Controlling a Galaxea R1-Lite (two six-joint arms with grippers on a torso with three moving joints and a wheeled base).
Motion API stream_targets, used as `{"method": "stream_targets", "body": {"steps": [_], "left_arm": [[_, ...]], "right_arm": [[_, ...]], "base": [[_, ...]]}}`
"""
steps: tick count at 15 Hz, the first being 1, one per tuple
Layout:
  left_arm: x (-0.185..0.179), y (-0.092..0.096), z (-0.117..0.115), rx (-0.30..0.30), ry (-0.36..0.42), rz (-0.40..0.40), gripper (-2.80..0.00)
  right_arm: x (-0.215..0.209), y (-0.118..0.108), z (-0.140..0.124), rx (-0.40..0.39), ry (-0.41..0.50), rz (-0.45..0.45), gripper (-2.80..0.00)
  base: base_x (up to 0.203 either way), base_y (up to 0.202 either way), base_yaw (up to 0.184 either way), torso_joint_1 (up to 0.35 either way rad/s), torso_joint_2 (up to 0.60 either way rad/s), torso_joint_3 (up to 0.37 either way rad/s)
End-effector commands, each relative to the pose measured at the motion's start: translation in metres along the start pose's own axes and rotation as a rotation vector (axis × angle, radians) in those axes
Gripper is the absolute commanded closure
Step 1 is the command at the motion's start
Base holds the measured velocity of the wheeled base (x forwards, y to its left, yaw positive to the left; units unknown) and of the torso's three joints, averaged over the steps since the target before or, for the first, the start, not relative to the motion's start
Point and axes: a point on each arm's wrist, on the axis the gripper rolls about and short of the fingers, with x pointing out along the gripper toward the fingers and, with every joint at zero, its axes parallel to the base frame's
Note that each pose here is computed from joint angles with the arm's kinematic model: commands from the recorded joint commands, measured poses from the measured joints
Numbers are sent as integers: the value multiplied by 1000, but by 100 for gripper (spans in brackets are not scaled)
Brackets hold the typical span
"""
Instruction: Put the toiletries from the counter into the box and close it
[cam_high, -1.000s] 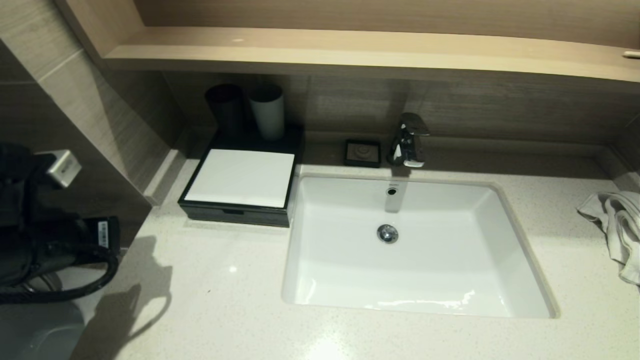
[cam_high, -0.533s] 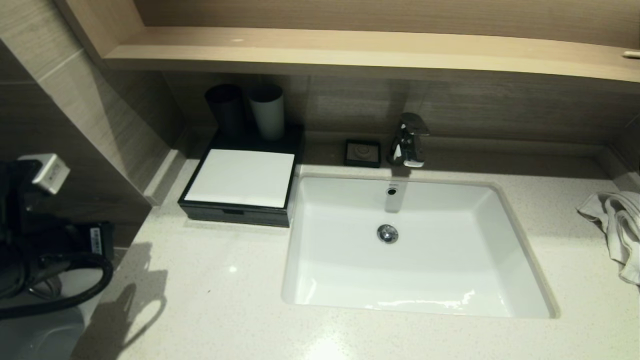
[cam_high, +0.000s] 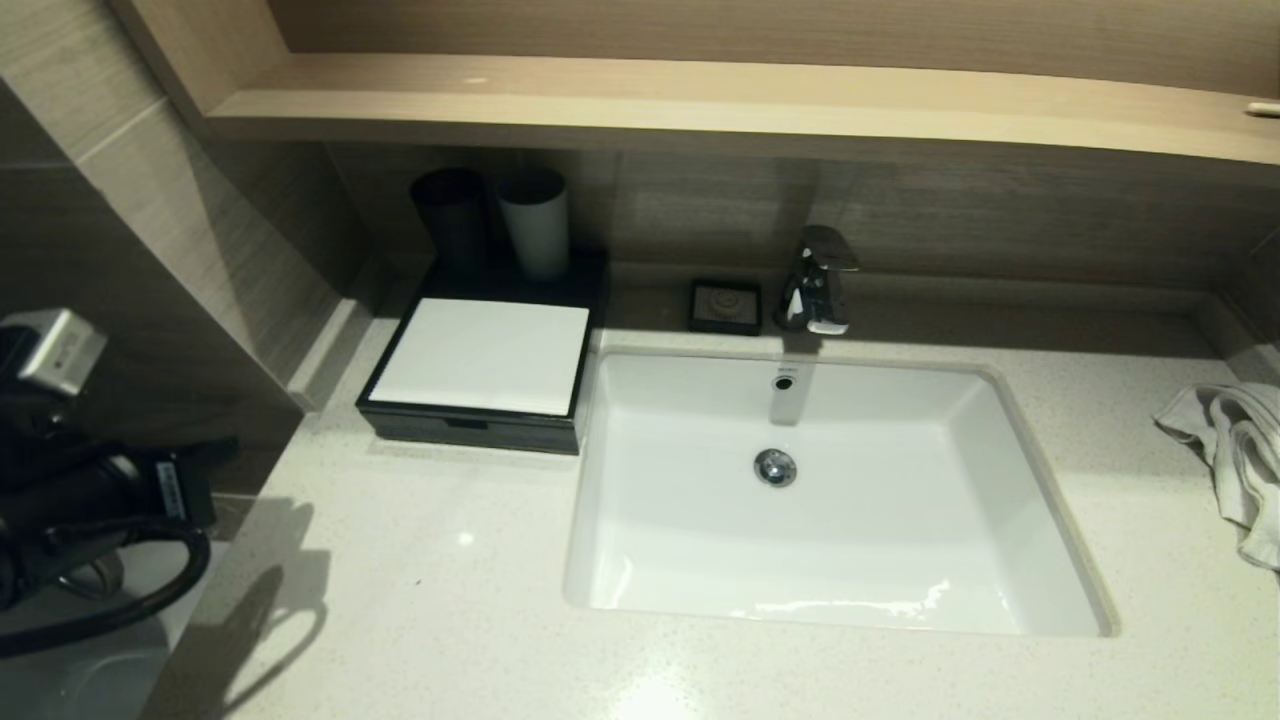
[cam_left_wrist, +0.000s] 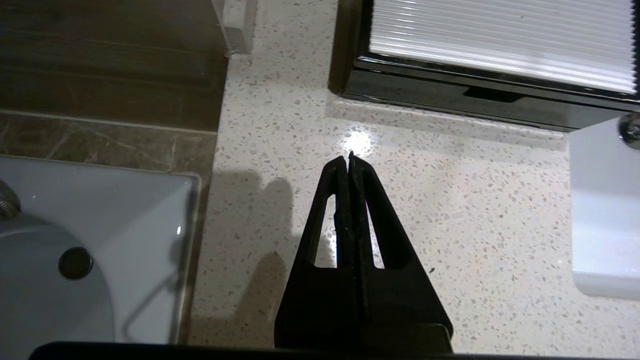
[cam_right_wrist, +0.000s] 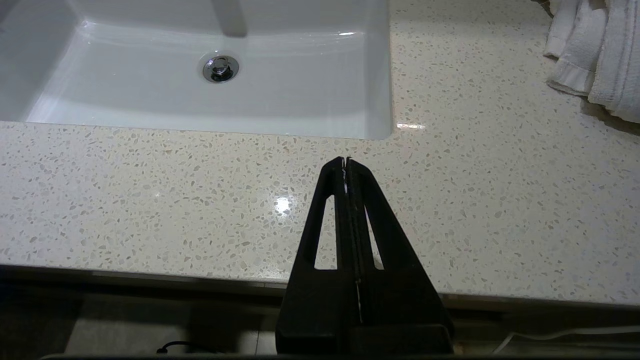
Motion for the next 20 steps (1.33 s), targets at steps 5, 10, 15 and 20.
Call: {"method": "stream_targets", "body": {"steps": [5,10,15,20], "left_arm": [[-25,2,-4,-5,-58,-52,0],[-54,-1,-13,5,-132,-58,0],[-90,-6,-30,23,-226,-104,0],[-119,-8,-47,38,-301,-118,0]], "right_arm": [[0,0,0,0,0,1,0],[0,0,0,0,0,0,0],[0,0,0,0,0,1,0],[0,0,0,0,0,0,0]], "base": [[0,0,0,0,0,0],[0,0,0,0,0,0],[0,0,0,0,0,0],[0,0,0,0,0,0]]}}
